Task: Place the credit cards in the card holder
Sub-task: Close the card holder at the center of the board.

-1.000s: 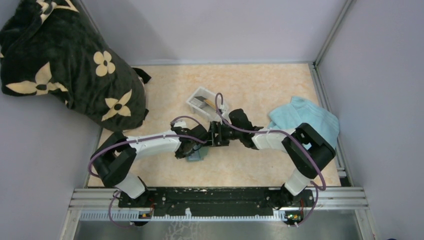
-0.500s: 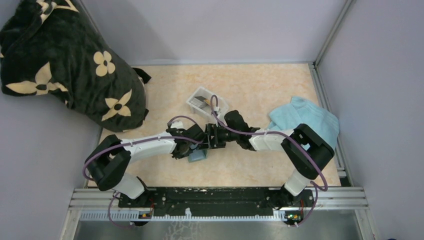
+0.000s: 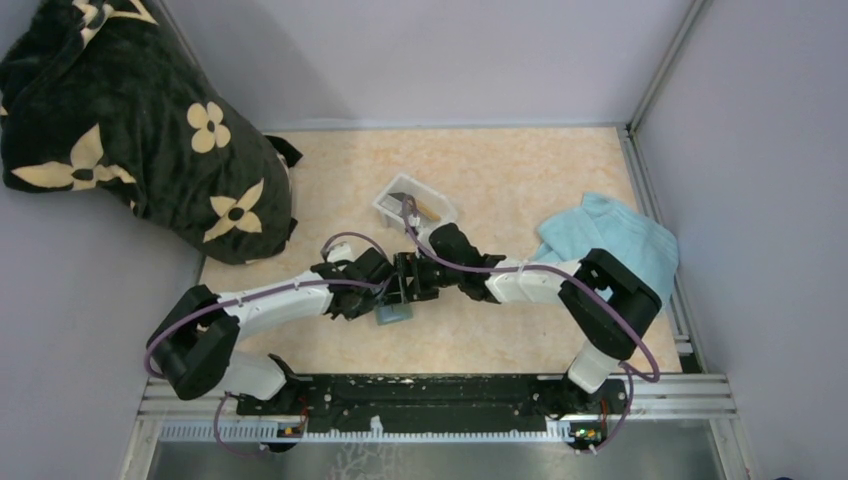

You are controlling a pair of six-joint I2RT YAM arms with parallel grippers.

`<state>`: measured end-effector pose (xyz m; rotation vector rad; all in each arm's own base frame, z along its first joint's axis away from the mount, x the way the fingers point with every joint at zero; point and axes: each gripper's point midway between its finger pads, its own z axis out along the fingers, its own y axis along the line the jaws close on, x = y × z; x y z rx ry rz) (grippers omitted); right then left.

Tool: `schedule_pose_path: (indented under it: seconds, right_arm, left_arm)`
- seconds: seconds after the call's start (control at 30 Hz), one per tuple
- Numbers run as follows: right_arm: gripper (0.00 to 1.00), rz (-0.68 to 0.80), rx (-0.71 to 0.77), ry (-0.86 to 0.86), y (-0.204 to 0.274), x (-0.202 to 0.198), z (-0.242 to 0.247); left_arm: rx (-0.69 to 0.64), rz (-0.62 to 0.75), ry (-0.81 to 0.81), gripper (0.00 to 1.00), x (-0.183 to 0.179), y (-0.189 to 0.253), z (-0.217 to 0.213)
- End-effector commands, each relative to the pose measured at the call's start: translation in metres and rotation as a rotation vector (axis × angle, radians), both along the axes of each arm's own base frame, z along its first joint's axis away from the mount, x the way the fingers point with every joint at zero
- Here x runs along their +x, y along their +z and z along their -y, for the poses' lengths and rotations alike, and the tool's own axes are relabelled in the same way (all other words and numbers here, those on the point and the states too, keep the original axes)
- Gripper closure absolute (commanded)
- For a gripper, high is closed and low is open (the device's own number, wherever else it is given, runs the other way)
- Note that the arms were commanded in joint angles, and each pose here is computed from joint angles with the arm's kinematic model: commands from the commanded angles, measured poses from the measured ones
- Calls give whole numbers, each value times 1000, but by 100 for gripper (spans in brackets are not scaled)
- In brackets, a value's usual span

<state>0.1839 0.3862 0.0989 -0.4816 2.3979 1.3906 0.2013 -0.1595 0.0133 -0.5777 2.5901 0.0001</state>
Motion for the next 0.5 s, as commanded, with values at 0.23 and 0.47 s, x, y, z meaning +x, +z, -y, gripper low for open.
schedule_pose_path:
  seconds: [0.23,0.47]
  right_arm:
    - [24,38,37,59,0,-12,-35]
    - [24,15,35,39,-15,-13,-35]
  left_arm:
    - [-32,-120,15,100,-31,-29,-13]
    - [-35,-103,14,100,-28,-19,-16]
